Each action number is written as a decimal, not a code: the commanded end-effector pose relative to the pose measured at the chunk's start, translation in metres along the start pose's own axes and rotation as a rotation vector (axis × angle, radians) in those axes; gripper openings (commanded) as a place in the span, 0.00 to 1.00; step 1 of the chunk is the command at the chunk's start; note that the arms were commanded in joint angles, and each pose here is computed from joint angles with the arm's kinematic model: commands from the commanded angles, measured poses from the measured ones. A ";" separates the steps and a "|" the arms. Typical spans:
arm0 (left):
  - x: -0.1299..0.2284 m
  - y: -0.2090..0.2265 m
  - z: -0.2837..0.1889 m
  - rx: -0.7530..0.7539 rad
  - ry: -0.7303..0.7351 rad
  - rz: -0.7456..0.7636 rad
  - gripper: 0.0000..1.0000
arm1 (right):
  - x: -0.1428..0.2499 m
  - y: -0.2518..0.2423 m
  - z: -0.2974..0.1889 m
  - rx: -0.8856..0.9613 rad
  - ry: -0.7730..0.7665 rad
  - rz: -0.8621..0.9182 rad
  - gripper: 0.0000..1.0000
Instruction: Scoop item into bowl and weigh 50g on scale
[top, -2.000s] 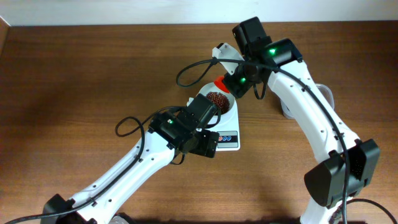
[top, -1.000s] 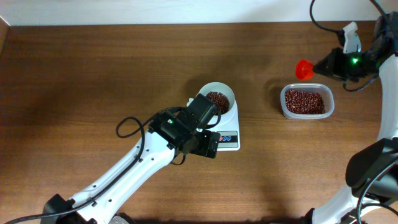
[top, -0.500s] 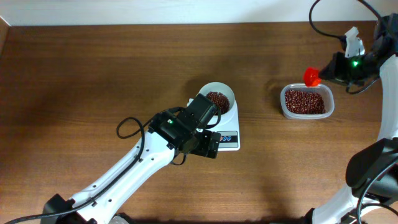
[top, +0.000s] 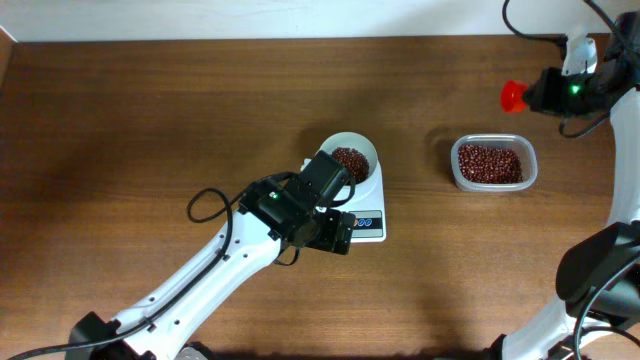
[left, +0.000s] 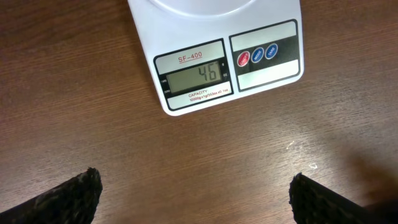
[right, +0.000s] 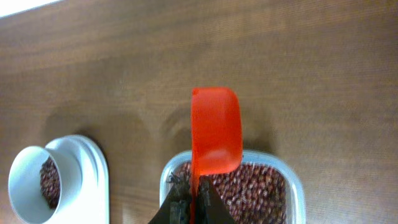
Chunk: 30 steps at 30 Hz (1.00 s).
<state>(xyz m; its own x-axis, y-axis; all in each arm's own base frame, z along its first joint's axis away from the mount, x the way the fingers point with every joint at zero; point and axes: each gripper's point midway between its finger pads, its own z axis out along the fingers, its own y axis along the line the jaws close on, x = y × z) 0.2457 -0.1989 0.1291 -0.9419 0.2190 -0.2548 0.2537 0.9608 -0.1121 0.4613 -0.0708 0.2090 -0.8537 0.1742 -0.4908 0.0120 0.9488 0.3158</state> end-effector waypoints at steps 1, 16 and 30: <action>0.002 -0.001 0.000 0.009 0.002 -0.013 0.99 | -0.011 0.002 -0.016 0.016 -0.051 -0.009 0.04; 0.002 -0.001 0.000 0.009 0.002 -0.013 0.99 | 0.029 -0.014 -0.003 0.084 0.126 0.073 0.04; 0.002 -0.001 0.000 0.009 0.002 -0.013 0.99 | 0.104 -0.038 0.042 0.140 0.323 0.129 0.04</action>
<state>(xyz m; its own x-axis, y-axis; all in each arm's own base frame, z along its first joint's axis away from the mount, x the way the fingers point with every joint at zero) 0.2458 -0.1990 0.1291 -0.9426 0.2160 -0.2546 0.2509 0.9614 -0.1133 0.3976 -0.0780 0.1265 -0.9575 0.2193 -0.1875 0.1723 0.9559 0.2380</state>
